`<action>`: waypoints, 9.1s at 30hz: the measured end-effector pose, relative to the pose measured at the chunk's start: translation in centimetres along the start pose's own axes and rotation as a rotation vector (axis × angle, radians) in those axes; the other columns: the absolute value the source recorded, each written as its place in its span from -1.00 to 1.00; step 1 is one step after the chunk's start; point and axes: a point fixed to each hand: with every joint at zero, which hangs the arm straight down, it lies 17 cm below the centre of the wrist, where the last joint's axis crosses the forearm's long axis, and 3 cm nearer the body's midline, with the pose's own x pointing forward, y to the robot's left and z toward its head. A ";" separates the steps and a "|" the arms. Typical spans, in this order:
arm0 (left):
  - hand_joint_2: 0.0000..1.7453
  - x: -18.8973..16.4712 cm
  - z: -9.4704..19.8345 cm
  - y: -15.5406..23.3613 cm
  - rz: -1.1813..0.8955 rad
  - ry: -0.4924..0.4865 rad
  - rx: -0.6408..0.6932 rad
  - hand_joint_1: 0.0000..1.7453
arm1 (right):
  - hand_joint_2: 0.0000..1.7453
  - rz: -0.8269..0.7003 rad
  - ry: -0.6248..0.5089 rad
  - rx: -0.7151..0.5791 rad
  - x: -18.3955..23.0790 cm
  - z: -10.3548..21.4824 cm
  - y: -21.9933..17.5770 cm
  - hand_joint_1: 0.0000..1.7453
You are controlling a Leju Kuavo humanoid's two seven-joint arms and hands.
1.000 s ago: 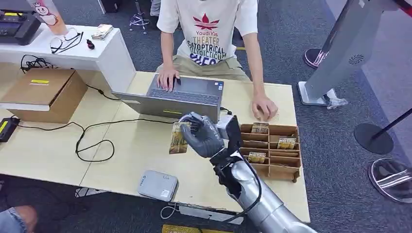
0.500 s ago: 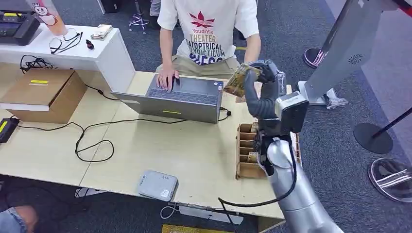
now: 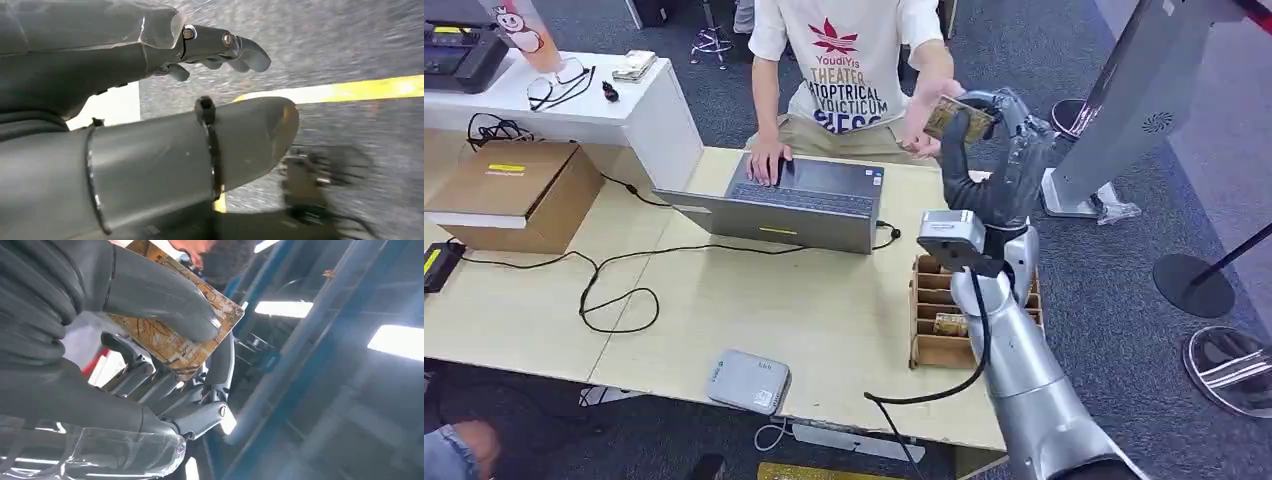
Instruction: Pass the card to the sensor for recognition and then transmit it.
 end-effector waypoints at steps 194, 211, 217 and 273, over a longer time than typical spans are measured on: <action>-1.00 5.8 0.0 7.5 0.070 -0.115 0.196 -1.00 | 1.00 0.514 0.467 0.758 -8.4 31.9 -11.2 0.22; -1.00 5.9 0.0 7.1 0.086 -0.118 0.173 -1.00 | 1.00 0.550 0.514 0.807 -11.6 33.6 -11.8 -0.14; -1.00 5.9 0.0 7.0 0.087 -0.118 0.173 -1.00 | 1.00 0.565 0.531 0.815 -12.2 34.3 -12.5 -0.16; -1.00 6.1 0.1 6.4 0.068 -0.124 0.175 -1.00 | 1.00 0.618 0.555 0.806 -13.4 35.0 -14.8 -0.14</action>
